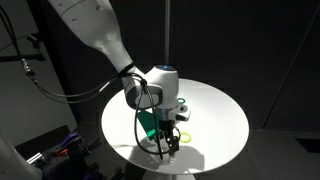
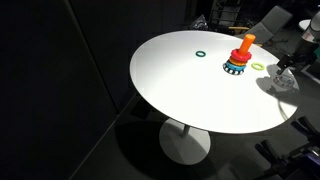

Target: Put the clear ring on the wooden stand.

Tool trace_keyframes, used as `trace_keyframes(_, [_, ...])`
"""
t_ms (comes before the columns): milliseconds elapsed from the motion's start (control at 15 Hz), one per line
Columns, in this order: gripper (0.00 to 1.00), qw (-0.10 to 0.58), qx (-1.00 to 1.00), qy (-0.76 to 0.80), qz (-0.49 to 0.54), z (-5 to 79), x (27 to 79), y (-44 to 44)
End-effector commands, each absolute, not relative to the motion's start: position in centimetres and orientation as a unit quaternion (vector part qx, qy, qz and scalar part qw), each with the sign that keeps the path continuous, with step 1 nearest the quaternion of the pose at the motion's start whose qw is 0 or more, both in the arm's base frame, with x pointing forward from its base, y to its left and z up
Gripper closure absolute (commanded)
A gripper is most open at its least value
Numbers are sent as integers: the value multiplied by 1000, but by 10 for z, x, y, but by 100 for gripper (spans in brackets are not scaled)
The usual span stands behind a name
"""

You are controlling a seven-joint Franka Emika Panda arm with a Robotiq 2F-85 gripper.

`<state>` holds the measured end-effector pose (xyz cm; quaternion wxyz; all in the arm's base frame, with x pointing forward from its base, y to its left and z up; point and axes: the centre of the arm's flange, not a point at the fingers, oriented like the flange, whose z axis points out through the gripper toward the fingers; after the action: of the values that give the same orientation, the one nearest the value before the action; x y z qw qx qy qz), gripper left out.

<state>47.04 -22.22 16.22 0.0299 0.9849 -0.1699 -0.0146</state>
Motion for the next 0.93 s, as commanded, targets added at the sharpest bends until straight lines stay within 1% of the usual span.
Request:
trace_keyframes(0, [0,32,982,-187,-6,147,482,-229])
trace_keyframes(333, [0,34,981,-192,3,133,486,-226])
trace_keyframes(867, [0,17,979,-205,8,127,487,-222])
